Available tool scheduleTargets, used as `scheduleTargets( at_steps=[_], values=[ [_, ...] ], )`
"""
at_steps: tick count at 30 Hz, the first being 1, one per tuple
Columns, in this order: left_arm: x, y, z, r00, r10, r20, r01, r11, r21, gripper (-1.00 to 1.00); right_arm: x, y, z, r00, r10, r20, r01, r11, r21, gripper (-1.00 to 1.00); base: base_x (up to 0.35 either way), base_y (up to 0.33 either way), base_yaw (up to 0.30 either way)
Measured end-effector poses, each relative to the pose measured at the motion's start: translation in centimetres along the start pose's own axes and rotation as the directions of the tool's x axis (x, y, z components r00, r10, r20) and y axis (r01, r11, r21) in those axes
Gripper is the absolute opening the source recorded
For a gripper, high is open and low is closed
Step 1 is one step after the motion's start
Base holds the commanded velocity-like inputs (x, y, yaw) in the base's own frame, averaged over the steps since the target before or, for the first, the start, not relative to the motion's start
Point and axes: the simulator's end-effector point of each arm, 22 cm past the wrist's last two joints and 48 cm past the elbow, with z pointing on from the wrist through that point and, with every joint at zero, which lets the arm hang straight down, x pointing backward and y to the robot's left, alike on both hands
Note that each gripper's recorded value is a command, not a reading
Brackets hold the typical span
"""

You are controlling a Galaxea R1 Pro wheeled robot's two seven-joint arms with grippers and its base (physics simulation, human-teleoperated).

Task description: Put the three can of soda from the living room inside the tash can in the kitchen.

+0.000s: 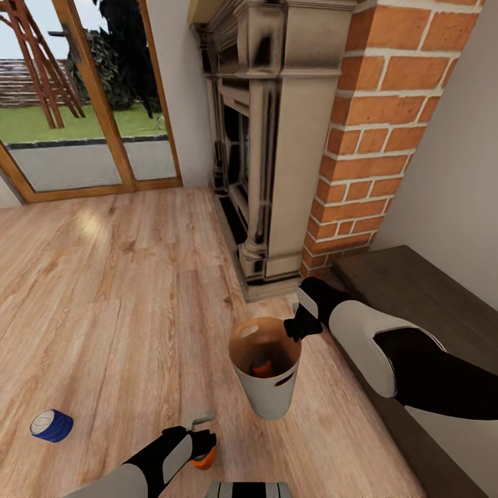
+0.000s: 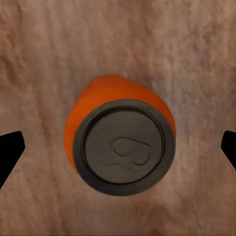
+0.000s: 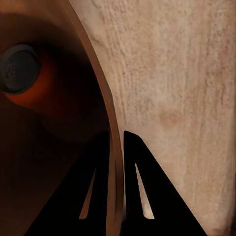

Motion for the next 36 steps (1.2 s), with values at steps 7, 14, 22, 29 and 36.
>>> scheduleTargets(
  at_steps=[7,14,22,29,36],
  values=[
    [-0.4,0.0,0.0,1.0,-0.002,0.02,0.002,1.0,-0.001,1.0,0.0,0.0,0.0,1.0,0.001,0.0,-0.001,1.0,-0.002,-1.0,0.0,0.0,0.0],
    [-0.9,0.0,0.0,0.999,-0.003,0.041,0.003,1.0,-0.002,1.0,0.0,0.0,0.0,1.0,-0.002,0.0,0.002,1.0,0.003,-1.0,0.0,0.0,0.0],
    [-1.2,0.1,0.4,0.998,-0.008,0.064,0.009,1.0,-0.004,1.0,0.2,0.2,0.8,1.0,0.003,-0.012,-0.003,1.0,-0.008,-1.0,0.0,0.0,0.0],
    [-0.8,0.3,0.8,0.998,-0.01,0.06,0.01,1.0,-0.006,1.0,0.3,-0.1,1.6,1.0,-0.004,-0.024,0.004,1.0,0.002,-1.0,0.0,0.0,0.0],
    [-0.2,0.4,1.3,0.999,-0.01,0.046,0.011,1.0,-0.009,1.0,0.5,0.0,2.6,0.999,-0.001,-0.04,0.001,1.0,-0.004,-1.0,0.0,0.0,0.0]
  ],
)
